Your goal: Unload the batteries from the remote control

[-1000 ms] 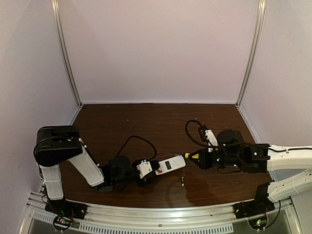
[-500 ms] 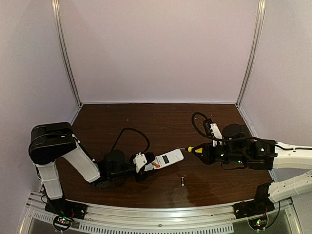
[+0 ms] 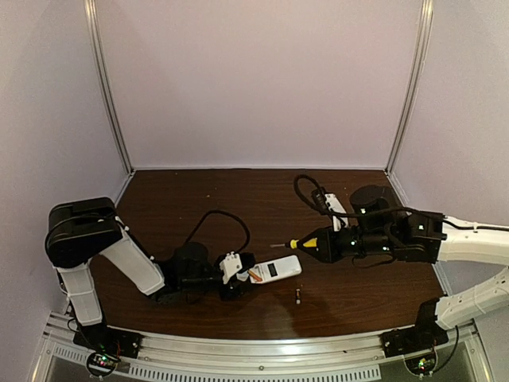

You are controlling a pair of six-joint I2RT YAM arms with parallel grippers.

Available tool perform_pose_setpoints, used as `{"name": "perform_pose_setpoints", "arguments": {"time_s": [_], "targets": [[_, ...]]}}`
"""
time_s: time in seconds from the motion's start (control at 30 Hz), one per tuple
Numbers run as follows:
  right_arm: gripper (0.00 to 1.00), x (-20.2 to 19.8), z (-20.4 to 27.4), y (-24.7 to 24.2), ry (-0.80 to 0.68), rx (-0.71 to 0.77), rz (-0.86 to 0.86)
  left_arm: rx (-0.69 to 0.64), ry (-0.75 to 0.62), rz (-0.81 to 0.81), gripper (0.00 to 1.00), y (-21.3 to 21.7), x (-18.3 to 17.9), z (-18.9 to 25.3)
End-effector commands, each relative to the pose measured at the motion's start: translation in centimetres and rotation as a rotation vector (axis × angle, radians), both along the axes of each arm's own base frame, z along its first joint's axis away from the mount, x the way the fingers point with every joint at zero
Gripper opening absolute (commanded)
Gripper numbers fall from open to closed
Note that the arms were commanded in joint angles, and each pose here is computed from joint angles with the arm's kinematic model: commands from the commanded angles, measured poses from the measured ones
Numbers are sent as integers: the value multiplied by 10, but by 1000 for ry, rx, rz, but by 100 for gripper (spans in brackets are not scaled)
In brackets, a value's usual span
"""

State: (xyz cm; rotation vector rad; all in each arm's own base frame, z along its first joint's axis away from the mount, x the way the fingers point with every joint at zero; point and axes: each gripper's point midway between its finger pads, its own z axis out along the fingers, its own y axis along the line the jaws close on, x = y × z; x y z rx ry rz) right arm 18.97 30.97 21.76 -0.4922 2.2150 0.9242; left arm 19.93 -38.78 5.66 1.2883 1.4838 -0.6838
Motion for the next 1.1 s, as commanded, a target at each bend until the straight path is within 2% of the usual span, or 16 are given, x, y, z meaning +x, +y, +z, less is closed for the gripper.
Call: {"name": "perform_pose_setpoints", "arguments": {"time_s": [0.0,0.3,0.47,0.77,1.07], "targets": [[0,-20,-29,15,56,0,130,-21,-34,-16,0,-5,5,15],[0,-32,-65,27,80,-26,234,8,-45,-38,0,-5,3,10],[0,-27,-78,32,38,-64,259,23,-47,-55,0,-5,0,7],[0,-28,-82,45,5,-60,328,33,-50,-65,0,-4,-1,6],[0,-24,-83,59,-15,-34,298,30,-48,-75,0,-5,-3,8]]}}
